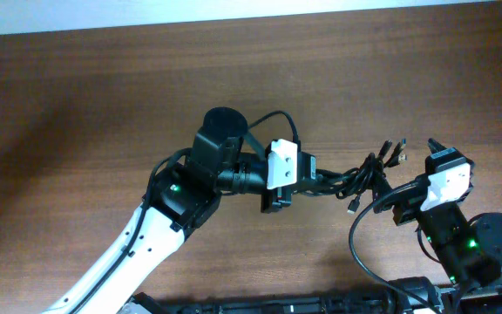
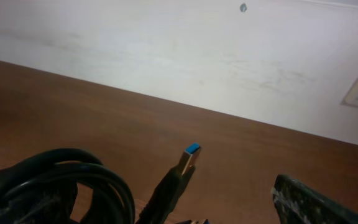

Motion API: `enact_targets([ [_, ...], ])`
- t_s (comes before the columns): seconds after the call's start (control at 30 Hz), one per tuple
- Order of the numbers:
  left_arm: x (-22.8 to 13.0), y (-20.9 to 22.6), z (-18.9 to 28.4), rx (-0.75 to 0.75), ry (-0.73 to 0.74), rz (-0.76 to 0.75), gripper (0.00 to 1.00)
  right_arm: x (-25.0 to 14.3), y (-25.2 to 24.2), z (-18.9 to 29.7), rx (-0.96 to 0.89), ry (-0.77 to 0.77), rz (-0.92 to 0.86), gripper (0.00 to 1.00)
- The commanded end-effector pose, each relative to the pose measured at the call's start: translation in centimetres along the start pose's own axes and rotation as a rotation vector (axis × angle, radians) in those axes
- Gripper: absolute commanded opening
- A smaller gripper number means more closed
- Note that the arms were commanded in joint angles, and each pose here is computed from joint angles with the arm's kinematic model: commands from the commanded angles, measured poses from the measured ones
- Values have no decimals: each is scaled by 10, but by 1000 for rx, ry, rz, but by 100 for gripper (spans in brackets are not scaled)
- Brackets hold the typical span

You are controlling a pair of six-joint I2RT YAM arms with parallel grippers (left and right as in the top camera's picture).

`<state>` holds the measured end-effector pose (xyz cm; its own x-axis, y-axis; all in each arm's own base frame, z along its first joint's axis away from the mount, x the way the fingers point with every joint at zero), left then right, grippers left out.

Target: Untangle cables

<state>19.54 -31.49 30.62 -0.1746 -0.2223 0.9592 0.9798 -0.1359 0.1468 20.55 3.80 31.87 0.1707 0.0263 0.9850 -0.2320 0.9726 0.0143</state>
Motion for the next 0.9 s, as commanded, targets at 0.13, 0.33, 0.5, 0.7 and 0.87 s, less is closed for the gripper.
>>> enact_targets([
  [0.13, 2, 39, 1, 234, 36, -37, 0, 7, 3, 2, 19, -17, -24, 99],
  [0.33, -10, 65, 10, 417, 104, 48, 0, 4, -9, 2, -59, -5, -27, 99],
  [0.5, -12, 61, 9, 392, 108, 57, 0, -5, -25, 4, -165, 34, -32, 99],
  [0.7, -12, 58, 8, 373, 109, 49, 0, -8, -27, 5, -179, 45, -32, 99],
  [0.87, -6, 56, 7, 353, 82, 33, 0, -12, -26, 5, -175, 63, -33, 98],
])
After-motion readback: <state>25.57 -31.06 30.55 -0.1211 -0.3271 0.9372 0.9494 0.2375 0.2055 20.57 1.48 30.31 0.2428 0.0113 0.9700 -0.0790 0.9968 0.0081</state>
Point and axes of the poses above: each gripper's point midway between its finger pads, its own z axis back along the fingers, its own y axis along the line the jaws close on, x = y × z, the point moved 2 cm from there along z, back along the fingers, and after that the axes turned 6 degrees about -z, right-handed, at the moved point
